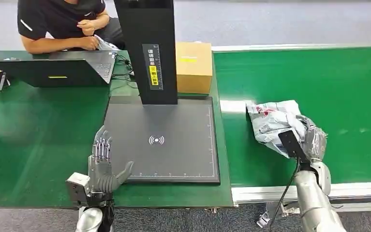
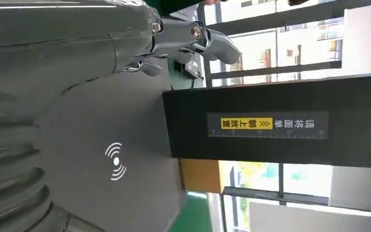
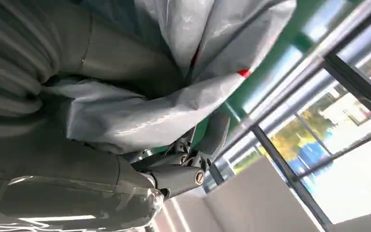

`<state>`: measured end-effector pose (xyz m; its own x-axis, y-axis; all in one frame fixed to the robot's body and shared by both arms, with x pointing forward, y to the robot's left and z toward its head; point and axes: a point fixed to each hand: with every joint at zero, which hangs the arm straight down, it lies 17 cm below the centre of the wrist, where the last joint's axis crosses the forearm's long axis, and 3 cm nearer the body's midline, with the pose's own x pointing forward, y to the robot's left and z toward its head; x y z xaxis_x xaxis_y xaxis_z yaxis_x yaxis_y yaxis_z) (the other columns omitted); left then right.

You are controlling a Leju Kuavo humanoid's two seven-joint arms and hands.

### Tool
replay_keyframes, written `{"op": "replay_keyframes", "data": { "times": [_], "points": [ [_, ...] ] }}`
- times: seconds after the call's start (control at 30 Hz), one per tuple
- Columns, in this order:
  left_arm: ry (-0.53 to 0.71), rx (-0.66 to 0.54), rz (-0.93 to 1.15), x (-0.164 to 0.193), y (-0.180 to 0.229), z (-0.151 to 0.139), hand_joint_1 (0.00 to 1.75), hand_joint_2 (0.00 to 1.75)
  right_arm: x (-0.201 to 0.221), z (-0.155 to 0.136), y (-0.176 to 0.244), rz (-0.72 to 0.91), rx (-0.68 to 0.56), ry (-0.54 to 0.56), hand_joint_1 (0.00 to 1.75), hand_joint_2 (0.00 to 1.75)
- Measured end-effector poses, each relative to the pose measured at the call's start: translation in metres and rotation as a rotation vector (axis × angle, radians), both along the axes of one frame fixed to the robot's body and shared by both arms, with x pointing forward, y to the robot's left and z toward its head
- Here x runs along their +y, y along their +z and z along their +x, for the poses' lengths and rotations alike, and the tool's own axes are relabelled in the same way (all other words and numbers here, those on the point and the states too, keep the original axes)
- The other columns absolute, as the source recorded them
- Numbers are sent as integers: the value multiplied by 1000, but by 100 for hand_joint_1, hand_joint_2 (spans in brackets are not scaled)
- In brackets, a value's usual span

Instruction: Moved the parcel from conveyor to table for the left to box.

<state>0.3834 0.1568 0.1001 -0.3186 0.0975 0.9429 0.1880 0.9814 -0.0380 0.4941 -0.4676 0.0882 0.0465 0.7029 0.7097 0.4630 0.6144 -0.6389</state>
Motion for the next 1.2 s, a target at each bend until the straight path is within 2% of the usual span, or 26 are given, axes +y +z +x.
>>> {"op": "replay_keyframes", "data": {
  "times": [0.27, 0.7, 0.83, 0.93, 1.1, 1.2],
  "points": [
    [6, -1, -1, 1, 0, 0, 0, 175, 19, -14, 45, -3, -200, 15, 175, 175],
    [8, -5, -5, 1, 1, 0, 0, 175, 56, -48, 142, 57, -542, 38, 175, 175],
    [8, -17, -7, 0, 5, 2, 0, 175, 87, -49, 173, 99, -624, 131, 175, 175],
    [10, -27, -11, 0, 8, 4, 0, 175, 112, -46, 185, 115, -643, 213, 175, 175],
    [11, -35, -17, 0, 11, 4, 0, 175, 134, -43, 197, 126, -664, 272, 175, 175],
    [36, -45, -35, 5, 15, 8, 0, 175, 164, -34, 206, 112, -658, 367, 175, 175]
  ]
}}
